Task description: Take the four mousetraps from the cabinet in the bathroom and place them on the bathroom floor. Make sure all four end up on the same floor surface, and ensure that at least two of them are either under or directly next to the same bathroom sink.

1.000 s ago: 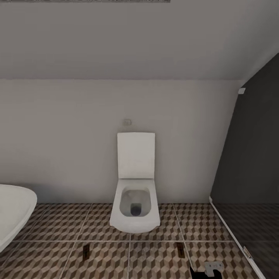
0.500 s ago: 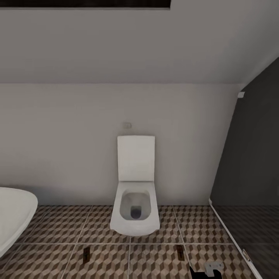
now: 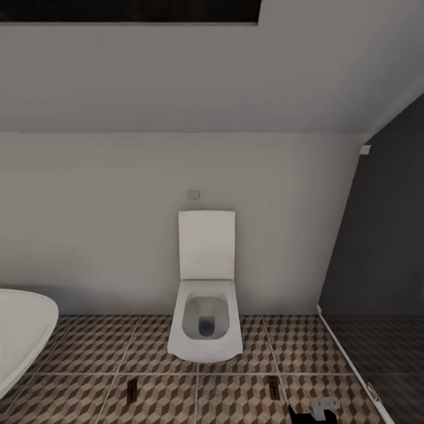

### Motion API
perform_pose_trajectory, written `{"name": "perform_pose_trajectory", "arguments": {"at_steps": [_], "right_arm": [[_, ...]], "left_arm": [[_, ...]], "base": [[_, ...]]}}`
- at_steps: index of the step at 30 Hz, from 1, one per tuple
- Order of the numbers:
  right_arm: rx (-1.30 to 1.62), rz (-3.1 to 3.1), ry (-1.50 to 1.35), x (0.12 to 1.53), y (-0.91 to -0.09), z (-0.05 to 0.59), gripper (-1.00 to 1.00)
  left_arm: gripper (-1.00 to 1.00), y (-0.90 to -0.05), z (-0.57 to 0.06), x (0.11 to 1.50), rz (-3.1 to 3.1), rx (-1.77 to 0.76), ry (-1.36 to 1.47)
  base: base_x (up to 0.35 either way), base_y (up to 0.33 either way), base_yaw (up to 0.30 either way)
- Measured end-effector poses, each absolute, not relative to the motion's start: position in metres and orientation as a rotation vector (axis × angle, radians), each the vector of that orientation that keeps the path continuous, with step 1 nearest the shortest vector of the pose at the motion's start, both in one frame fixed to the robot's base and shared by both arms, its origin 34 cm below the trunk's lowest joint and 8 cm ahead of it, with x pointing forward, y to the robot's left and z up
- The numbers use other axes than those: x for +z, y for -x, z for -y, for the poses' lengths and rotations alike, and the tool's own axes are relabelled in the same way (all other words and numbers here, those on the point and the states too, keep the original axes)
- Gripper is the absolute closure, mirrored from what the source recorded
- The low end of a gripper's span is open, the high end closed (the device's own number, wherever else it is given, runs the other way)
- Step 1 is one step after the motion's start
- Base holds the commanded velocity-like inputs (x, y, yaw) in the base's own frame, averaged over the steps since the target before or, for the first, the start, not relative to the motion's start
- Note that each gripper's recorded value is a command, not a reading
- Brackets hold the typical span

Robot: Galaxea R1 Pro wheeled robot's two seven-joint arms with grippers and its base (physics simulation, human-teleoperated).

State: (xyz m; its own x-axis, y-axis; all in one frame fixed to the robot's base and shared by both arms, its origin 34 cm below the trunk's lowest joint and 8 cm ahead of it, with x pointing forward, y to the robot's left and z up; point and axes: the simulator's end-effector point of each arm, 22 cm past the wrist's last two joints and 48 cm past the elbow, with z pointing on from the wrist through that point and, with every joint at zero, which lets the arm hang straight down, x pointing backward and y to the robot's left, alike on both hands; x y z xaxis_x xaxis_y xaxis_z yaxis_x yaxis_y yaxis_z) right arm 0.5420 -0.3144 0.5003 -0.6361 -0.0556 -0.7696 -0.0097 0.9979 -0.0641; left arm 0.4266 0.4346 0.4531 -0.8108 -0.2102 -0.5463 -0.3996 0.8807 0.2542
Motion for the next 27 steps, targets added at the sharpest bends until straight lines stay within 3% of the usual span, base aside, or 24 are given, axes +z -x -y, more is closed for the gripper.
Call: {"name": "perform_pose_trajectory", "arguments": {"at_steps": [27], "right_arm": [[-0.067, -2.260, 0.045, 0.550, -0.546, 0.314, -1.00]], "left_arm": [[-1.00, -0.431, -0.435, 0.502, -2.530, 0.492, 0.442]], "base": [[0.000, 0.000, 0.000]]}}
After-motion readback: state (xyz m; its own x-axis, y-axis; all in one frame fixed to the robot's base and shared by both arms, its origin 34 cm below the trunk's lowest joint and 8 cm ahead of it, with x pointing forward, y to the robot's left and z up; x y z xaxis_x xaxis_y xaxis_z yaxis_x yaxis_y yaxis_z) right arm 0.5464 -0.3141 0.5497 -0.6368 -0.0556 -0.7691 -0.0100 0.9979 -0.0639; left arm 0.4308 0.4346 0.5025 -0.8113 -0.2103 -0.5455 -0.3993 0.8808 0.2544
